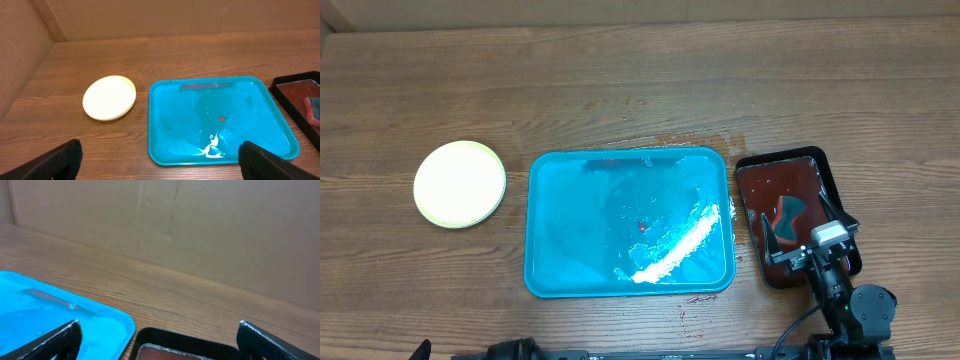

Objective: Clean dirty plates on tray and stack at the side

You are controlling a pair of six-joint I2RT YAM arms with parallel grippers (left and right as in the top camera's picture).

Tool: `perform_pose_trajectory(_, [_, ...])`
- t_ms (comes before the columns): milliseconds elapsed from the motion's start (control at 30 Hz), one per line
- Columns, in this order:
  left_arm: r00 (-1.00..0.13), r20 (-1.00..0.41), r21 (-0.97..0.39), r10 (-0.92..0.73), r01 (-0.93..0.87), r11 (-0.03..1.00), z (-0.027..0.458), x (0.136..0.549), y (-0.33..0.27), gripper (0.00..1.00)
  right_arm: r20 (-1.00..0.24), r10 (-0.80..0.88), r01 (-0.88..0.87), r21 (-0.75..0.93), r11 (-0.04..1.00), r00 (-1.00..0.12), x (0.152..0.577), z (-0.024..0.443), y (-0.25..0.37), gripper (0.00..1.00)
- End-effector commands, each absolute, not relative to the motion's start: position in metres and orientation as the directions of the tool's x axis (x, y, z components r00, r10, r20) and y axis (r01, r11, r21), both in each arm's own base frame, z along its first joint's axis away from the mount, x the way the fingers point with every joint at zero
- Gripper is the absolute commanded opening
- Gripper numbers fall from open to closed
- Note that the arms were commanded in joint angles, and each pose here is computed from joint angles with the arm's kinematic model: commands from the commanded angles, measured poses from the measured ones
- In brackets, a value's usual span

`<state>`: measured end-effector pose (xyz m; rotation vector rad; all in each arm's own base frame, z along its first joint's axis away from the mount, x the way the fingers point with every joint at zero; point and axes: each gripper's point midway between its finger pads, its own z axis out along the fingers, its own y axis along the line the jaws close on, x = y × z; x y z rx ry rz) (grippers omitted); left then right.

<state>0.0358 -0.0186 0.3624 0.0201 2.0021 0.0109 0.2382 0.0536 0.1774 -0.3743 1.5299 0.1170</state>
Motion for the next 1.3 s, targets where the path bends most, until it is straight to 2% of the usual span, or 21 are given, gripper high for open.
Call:
perform_pose_trajectory(0, [-0.415, -0.91, 0.004, 0.012, 0.02, 1.0, 0.363, 0.036, -0.021, 1.0, -0.988, -0.149, -0.299, -0.157, 0.941, 0.048, 0.239, 0.176, 0.051, 1.0])
perform_pose_trajectory(200, [-0.415, -0.91, 0.004, 0.012, 0.02, 1.0, 0.363, 0.036, -0.021, 1.0, -1.0, -0.007, -0.18, -0.006, 0.984, -0.006, 0.244, 0.174, 0.029, 1.0])
perform_pose_trajectory(400, [-0.415, -0.91, 0.004, 0.012, 0.02, 1.0, 0.363, 0.036, -0.021, 1.0, -0.974, 0.226, -0.026, 0.226, 0.974, -0.028, 0.246, 0.17, 0.004, 1.0])
perform_pose_trajectory(667, [-0.415, -0.91, 0.005, 0.012, 0.02, 1.0, 0.363, 0.036, -0.021, 1.0, -0.993, 0.114, -0.014, 0.114, 0.993, -0.026, 0.246, 0.17, 0.001, 1.0])
perform_pose_trajectory(1267, [-0.415, -0.91, 0.004, 0.012, 0.02, 1.0, 0.363, 0.036, -0.021, 1.0, -0.993, 0.115, -0.014, 0.115, 0.993, -0.026, 0.246, 0.17, 0.001, 1.0])
